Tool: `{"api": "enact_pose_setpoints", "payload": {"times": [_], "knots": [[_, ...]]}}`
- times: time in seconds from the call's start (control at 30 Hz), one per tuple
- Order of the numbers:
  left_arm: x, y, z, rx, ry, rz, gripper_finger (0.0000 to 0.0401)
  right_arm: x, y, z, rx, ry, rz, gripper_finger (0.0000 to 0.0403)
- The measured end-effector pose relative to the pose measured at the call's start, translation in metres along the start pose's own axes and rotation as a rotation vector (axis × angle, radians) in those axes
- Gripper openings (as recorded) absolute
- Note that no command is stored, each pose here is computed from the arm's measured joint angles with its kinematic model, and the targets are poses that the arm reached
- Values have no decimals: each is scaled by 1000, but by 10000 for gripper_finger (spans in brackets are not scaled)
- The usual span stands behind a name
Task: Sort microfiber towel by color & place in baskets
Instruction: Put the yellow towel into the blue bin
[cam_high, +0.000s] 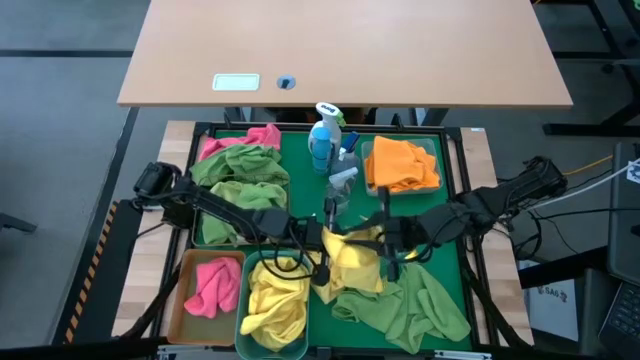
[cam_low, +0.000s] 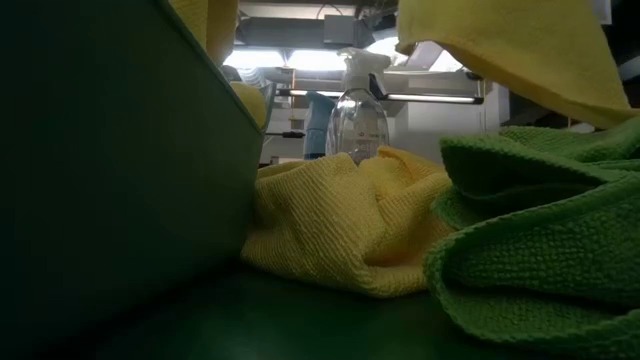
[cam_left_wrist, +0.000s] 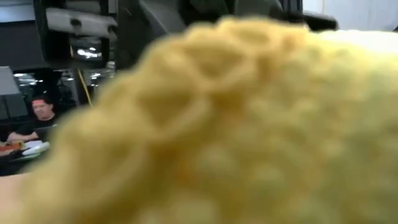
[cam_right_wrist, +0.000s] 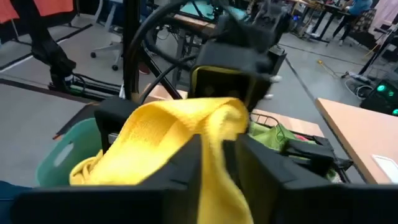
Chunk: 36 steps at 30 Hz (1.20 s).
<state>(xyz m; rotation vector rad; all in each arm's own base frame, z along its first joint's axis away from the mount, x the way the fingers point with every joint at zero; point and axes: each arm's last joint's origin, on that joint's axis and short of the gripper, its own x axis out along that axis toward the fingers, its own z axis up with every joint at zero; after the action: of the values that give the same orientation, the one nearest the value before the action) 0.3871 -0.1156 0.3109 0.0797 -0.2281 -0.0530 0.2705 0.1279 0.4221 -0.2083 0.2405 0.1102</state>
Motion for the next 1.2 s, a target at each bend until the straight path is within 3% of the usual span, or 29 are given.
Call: {"api": "enact_pose_setpoints", "payload": {"times": [0.2,0.43,0.63,0.87,1.07,1.2], "knots": [[-6,-18,11,-18,-17,-10,2,-24,-12,27,37,23,2,184],[-11,-32,61,-40,-49,-68,1,-44,-20,33,74,147,40,213],[-16,-41,105,-36,21,-121,1,-47,-16,15,151,328,136,211],[-31,-49,149,-152,174,-179,0,-36,-5,-16,247,505,204,211],[-52,-56,183,-229,303,-217,0,-23,4,-41,241,583,244,211],[-64,-61,191,-245,393,-240,0,-17,9,-60,228,636,242,211]]}}
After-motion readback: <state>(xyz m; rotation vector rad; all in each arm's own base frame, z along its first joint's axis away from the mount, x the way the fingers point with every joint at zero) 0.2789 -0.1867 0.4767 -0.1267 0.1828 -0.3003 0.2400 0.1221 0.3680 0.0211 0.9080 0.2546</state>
